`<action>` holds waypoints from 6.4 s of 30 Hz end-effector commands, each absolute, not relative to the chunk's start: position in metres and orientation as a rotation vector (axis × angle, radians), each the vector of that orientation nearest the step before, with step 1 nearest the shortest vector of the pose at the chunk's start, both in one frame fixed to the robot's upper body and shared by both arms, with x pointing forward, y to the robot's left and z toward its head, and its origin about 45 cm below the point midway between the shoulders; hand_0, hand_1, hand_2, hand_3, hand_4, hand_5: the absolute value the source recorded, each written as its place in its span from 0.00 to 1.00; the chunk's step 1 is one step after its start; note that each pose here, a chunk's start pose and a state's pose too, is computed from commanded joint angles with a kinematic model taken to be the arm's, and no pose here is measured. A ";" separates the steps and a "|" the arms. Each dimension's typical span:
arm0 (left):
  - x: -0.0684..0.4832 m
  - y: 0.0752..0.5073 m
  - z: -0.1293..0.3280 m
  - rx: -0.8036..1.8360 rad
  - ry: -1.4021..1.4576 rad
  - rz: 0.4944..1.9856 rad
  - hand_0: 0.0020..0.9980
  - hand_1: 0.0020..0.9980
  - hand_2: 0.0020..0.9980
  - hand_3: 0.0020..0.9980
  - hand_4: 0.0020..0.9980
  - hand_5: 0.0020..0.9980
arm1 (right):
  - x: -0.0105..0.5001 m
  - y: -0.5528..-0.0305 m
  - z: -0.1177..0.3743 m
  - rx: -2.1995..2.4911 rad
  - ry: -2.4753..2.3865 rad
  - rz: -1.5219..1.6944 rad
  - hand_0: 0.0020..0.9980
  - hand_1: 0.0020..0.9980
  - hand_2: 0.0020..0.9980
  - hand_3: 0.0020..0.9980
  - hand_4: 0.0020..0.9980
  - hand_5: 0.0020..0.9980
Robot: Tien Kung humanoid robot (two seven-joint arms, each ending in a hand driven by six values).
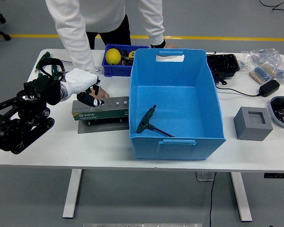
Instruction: Lift tool from toolbox,place it in box,lift tool from toolbox,place it in box
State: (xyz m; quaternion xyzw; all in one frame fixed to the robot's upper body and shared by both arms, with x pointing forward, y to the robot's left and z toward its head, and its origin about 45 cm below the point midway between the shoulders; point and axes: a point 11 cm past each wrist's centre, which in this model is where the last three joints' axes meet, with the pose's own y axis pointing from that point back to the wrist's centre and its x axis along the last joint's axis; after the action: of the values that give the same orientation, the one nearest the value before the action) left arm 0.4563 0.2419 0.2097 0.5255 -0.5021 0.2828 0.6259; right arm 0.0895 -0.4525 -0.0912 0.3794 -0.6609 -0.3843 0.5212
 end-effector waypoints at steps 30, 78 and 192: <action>0.459 0.254 0.202 1.294 -1.156 0.615 0.51 0.27 0.24 0.18 0.78 0.64 | 0.092 -0.454 -0.090 0.910 -1.588 -0.916 0.71 0.69 0.74 0.60 0.83 0.72; 0.461 0.237 0.255 1.062 -1.221 0.736 0.17 0.00 0.04 0.04 0.75 0.45 | 0.088 -0.453 -0.092 0.906 -1.580 -0.920 0.71 0.69 0.74 0.60 0.83 0.72; 0.368 0.276 0.185 -0.331 0.376 1.545 0.80 0.80 0.88 0.80 0.93 0.87 | 0.090 -0.451 -0.092 0.917 -1.580 -0.914 0.71 0.69 0.74 0.60 0.83 0.72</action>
State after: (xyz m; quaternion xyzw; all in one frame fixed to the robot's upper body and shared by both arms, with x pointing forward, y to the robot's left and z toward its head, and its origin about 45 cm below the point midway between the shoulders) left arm 0.3682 0.2758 0.1852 -0.1477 0.1681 0.6903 0.6880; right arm 0.0900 -0.4507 -0.0919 0.3827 -0.6598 -0.3814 0.5222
